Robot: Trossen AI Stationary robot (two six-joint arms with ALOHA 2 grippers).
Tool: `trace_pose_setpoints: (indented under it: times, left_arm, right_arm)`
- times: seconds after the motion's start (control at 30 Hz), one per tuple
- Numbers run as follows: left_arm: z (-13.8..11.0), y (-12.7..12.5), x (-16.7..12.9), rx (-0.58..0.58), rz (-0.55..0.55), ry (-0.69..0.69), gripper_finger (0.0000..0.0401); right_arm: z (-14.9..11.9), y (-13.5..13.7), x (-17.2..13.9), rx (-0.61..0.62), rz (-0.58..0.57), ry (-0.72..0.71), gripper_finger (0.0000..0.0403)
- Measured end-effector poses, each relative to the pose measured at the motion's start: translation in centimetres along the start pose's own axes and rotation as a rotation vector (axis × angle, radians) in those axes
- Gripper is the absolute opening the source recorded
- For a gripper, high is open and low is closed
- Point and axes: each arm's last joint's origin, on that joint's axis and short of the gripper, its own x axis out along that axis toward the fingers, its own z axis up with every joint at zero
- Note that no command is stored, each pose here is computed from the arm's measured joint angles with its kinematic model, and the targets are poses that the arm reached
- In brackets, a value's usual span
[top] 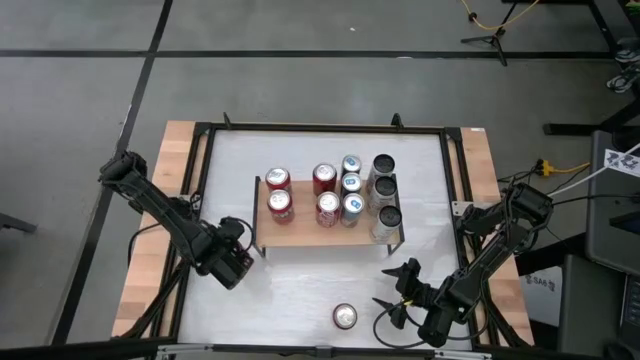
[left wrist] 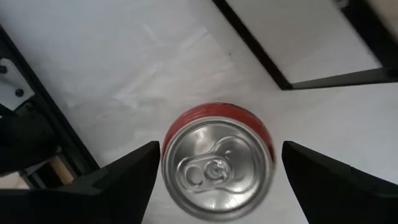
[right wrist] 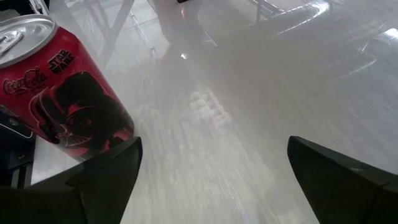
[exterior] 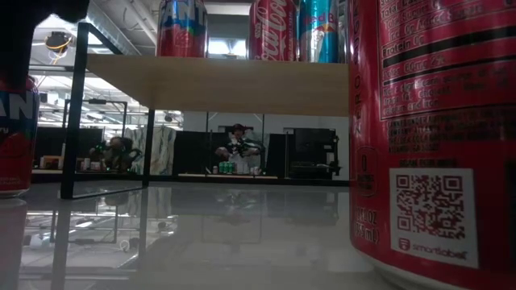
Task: Place canned beverage on shelf
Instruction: Put the red soda can on the shelf aligned with the other red soda cans
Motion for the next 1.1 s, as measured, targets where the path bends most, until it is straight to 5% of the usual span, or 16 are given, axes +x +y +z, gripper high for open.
trace_pose_setpoints:
  times: [0.7,1.1]
  left_arm:
    - [-0.6,-1.2,1.7,0.106,0.082,-0.004,0.0329]
    - [-0.6,-1.2,1.6,0.107,0.081,0.0,0.0273]
  right_arm:
    - [0.0,0.0,0.0,-0.001,-0.001,0.0,0.0392]
    - [0.0,0.0,0.0,-0.004,-0.003,0.001,0.0392]
